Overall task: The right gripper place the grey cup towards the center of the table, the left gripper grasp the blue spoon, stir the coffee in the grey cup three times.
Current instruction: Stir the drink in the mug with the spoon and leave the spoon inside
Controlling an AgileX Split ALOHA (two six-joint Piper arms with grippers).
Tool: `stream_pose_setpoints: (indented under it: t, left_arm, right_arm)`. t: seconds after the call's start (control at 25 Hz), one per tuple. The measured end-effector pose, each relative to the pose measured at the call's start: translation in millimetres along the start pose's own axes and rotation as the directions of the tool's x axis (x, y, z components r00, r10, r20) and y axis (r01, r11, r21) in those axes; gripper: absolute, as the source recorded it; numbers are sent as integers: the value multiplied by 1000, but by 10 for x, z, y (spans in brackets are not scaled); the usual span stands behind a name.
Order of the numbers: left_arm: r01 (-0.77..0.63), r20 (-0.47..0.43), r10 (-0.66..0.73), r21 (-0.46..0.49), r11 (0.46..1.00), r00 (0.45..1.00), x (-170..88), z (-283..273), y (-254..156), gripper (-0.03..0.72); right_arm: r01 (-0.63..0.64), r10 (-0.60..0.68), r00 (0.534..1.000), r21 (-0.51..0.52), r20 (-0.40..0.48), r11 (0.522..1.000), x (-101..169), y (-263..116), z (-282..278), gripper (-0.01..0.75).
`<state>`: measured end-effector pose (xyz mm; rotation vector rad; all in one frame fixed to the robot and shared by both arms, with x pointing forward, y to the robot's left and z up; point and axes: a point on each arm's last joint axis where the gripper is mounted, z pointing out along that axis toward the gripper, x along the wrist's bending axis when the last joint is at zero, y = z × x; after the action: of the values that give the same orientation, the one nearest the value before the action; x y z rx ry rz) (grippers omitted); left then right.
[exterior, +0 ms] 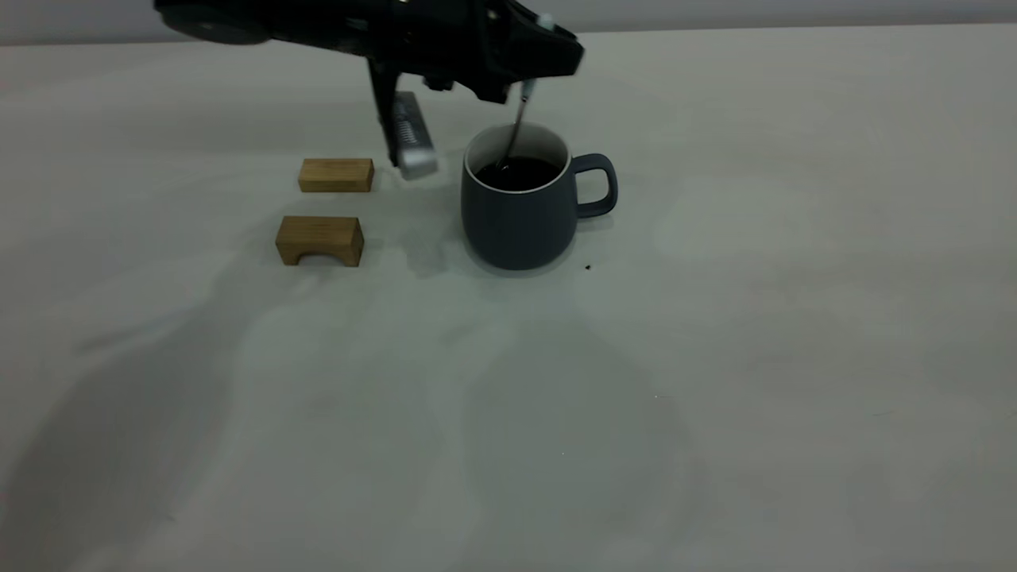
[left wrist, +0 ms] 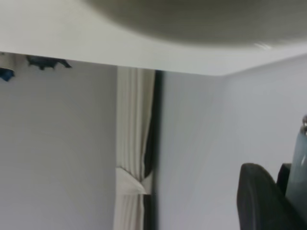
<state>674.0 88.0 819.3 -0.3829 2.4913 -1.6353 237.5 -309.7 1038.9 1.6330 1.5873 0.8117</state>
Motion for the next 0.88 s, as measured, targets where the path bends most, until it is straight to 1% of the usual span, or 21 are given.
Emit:
stream_pose_setpoints:
  t: [0.2,0.36,0.52,0.72,0.88]
  left_arm:
    - [0,-59,-1,-11,1000,998,184,198,54,110]
    - [-5,-93,5,4,1000,996,235,223,38,110]
    - [-8,-118,11,21,1000,993,226,181,40,108]
    - [-21,-150,25,33,999,988,138,23,96,108]
    - [-14,-130,18,31,999,991,33,-96,147,108]
  right_arm:
    - [0,0,1000,0,1,1000,-1,0,0,239]
    - [0,0,1000,0,1,1000,-1,0,0,239]
    - [0,0,1000,0,1,1000,-1,0,0,239]
    - [0,0,1000,0,1,1000,-1,0,0,239]
    - [0,0,1000,0,1,1000,-1,0,0,239]
